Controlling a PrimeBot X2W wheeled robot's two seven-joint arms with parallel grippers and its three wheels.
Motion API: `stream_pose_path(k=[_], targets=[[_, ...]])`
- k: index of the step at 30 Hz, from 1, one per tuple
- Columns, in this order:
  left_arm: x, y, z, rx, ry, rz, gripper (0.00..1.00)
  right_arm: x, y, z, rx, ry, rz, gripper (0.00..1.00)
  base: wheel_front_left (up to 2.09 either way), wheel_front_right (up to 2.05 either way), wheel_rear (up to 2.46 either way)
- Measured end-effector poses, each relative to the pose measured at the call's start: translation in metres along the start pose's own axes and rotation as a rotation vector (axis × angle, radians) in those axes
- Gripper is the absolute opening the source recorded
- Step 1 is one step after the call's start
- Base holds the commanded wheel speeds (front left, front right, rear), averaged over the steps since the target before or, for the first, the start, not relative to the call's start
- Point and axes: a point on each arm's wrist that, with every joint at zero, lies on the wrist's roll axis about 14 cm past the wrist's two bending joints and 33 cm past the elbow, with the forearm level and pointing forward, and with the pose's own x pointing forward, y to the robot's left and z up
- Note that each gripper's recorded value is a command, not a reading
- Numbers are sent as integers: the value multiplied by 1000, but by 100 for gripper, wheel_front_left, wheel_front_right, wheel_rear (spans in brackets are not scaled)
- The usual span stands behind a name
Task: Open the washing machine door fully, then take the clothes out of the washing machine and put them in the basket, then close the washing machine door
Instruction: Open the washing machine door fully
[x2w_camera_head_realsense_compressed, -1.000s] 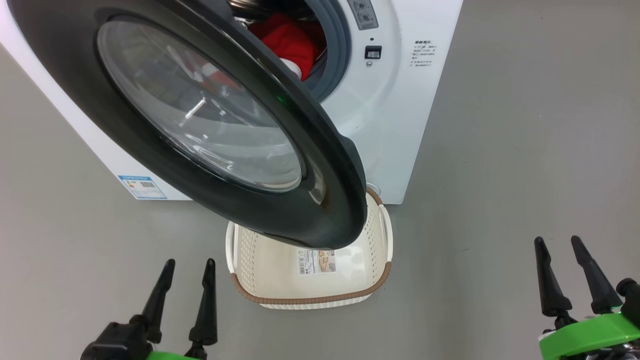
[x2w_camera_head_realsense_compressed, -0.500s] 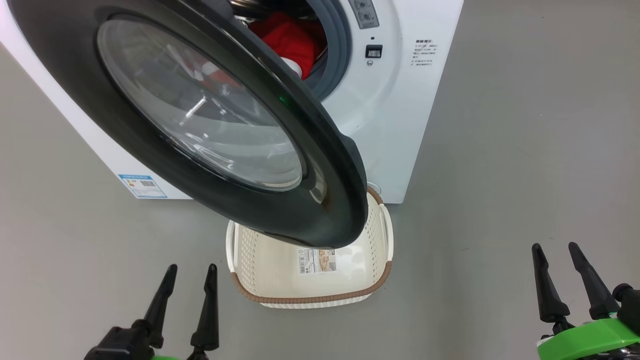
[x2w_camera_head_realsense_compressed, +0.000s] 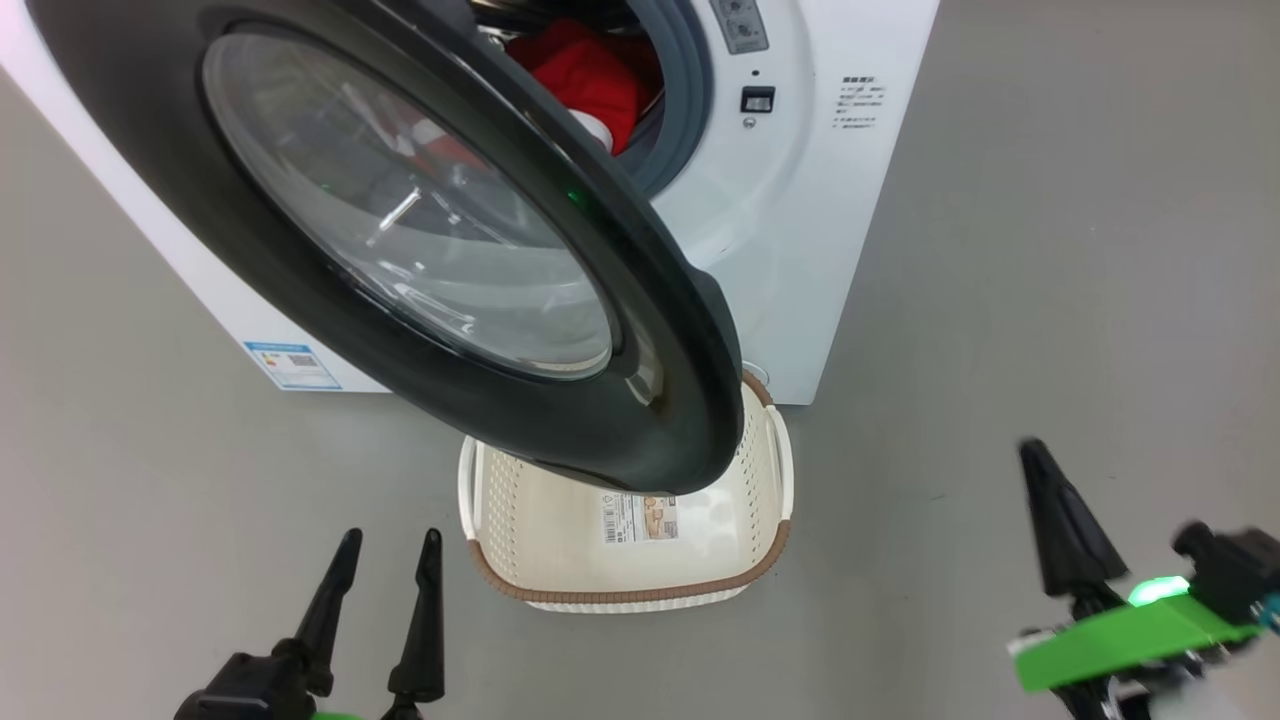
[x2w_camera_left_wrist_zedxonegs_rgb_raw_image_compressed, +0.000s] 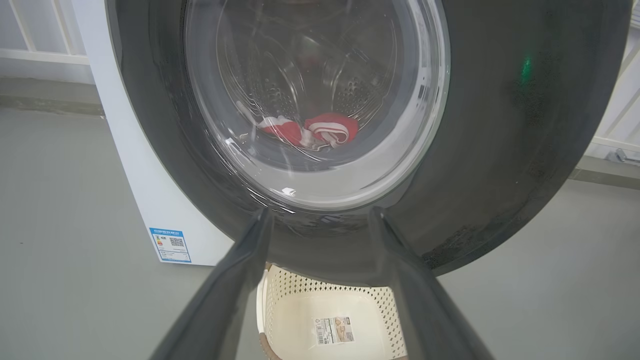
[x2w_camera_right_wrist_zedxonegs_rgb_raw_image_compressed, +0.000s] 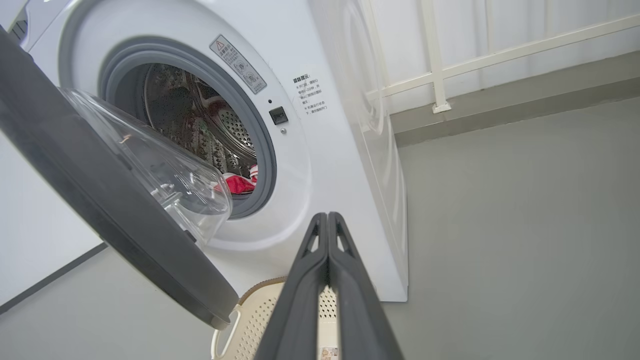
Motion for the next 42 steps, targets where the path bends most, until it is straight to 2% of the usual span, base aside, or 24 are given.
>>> stream_pose_path(k=[10,17,22,30,42], targets=[[-3,4,-2,-6,8,17,100,48,74,22,216,-28,235,0,0,0,0],[-5,8,-5,-5,18,31,100,70,118,30,398,33,377,0,0,0,0],[-4,12,-7,-7,23,49,100,75,143,19,486,179,463,0,0,0,0],[2,12,-11,-9,36,49,100,85,162,13,637,364,518,0,0,0,0],[11,14,-13,-19,40,58,100,84,167,-19,736,644,554,0,0,0,0]])
